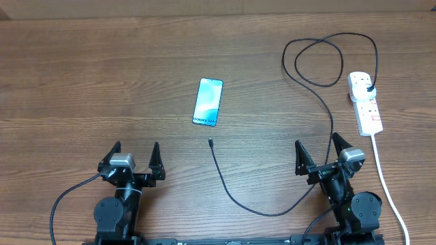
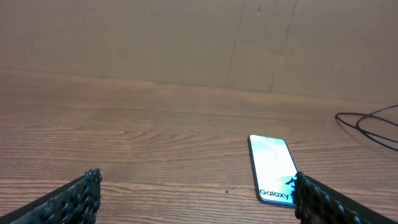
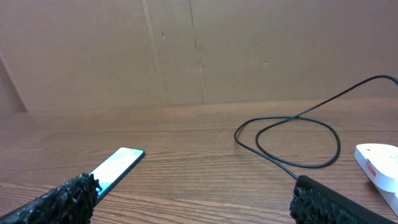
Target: Plug charger to phone and switch on socket
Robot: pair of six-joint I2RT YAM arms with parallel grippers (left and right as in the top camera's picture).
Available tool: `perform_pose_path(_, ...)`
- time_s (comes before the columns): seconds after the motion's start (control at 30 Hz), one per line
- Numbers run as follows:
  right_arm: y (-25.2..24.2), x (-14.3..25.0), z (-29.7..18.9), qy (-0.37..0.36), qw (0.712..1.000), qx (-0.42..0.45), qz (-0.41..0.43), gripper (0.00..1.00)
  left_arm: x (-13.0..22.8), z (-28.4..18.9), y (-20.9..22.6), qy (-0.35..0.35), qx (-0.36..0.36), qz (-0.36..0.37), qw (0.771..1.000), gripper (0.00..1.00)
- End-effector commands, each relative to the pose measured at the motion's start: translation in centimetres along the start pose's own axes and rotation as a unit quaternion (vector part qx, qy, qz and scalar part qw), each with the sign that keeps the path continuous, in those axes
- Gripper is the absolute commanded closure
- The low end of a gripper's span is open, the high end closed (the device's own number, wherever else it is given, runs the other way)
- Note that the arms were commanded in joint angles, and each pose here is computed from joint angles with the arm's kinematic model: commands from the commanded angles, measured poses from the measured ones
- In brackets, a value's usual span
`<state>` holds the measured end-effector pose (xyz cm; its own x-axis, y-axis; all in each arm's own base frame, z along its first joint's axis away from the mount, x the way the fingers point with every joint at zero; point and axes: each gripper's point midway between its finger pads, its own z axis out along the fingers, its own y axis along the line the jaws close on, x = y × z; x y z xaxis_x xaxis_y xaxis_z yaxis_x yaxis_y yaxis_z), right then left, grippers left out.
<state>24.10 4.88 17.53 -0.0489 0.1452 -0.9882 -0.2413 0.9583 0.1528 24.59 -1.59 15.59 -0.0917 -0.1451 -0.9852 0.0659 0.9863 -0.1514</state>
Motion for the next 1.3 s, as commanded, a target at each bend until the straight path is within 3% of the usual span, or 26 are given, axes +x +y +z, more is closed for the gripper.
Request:
perform_pose_path(0.0,-0.06,0.23,0.01,-0.001,1.000,0.002,-0.002,0.00,-0.06,-0.04,0.09,-0.003,-0.002,0.011,1.000,0.00)
perform_pose_path(1.27,-0.06,0.23,0.01,-0.001,1.000,0.002,-0.002,0.00,-0.08,-0.04,0.37,-0.004,-0.011,0.011,1.000,0.00)
